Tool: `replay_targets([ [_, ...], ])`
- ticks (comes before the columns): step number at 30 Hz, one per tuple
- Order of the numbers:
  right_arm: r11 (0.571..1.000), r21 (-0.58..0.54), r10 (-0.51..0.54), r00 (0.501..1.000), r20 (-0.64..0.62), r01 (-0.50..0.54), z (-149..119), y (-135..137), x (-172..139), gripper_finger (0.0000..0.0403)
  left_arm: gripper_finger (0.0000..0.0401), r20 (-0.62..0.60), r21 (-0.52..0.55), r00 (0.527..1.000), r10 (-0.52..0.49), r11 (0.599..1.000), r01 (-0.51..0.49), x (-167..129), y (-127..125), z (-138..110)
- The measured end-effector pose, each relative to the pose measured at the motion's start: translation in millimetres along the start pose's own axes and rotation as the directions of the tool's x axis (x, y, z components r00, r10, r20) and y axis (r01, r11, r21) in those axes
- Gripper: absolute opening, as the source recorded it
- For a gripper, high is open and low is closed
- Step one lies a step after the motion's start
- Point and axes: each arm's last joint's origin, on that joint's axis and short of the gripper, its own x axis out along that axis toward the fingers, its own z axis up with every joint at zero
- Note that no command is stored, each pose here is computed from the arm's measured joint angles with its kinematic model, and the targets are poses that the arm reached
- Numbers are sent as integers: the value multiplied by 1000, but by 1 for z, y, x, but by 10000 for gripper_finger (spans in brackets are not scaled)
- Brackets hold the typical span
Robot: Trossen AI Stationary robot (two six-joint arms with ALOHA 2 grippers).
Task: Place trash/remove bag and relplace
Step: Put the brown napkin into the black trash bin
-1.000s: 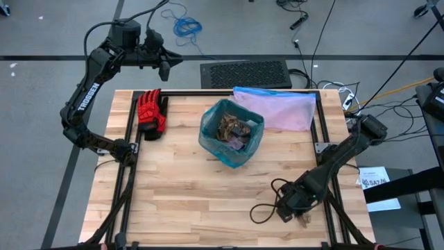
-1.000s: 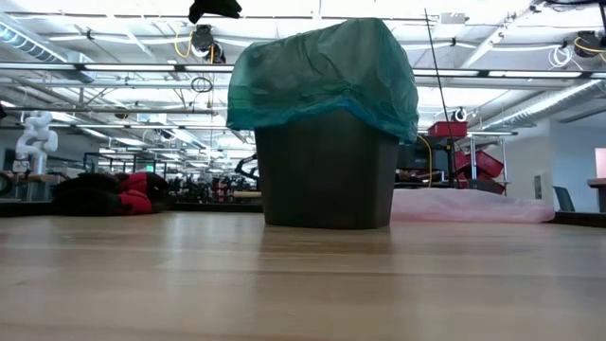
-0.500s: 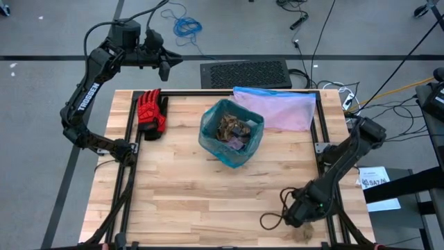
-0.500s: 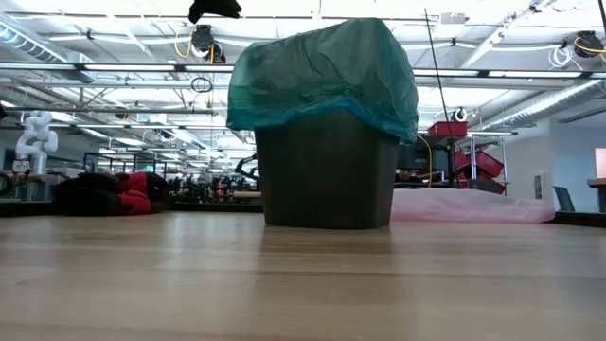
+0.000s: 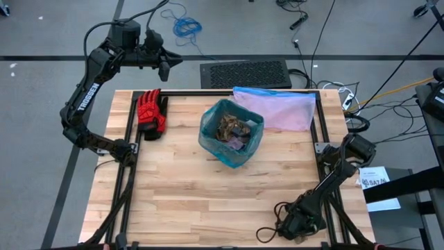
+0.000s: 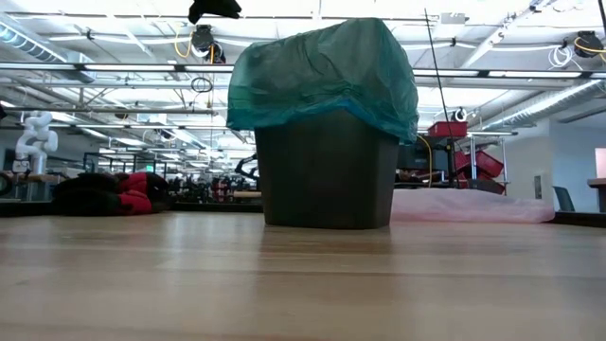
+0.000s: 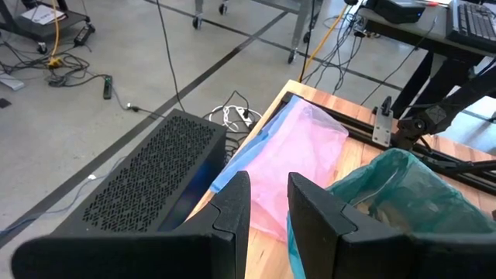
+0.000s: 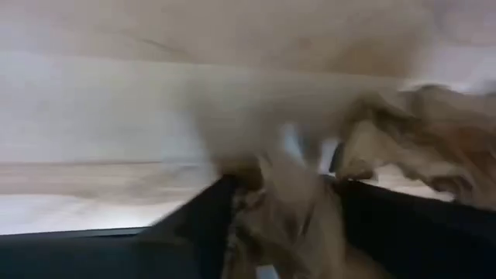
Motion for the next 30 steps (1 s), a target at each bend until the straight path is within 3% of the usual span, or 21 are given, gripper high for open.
replay_targets([
  [5, 1000, -2, 16, 999, 34, -16, 1, -1, -1, 29, 85, -1, -2, 1000, -1, 1000, 1, 0, 0, 0],
  [12, 998, -4, 67, 997, 32, -67, 2, 0, -15, 4, 84, -1, -2, 1000, -1, 1000, 1, 0, 0, 0],
  [17, 952, -60, 306, 945, 117, -300, -3, 9, -49, 2, 76, -1, -1, 1000, -4, 1000, 4, 0, 0, 0],
  [23, 828, -255, 555, 796, 242, -500, -9, 21, -112, 1, 60, -1, -1, 1000, -4, 1000, 4, 0, 0, 0],
  [27, 677, -442, 731, 607, 311, -588, -12, 31, -170, 1, 51, 1, 4, 1000, -4, 1000, 4, 0, 0, 0],
  [30, 584, -541, 812, 417, 409, -606, -4, 36, -225, 0, 46, 3, 9, 1000, -3, 1000, 3, 0, 0, 0],
])
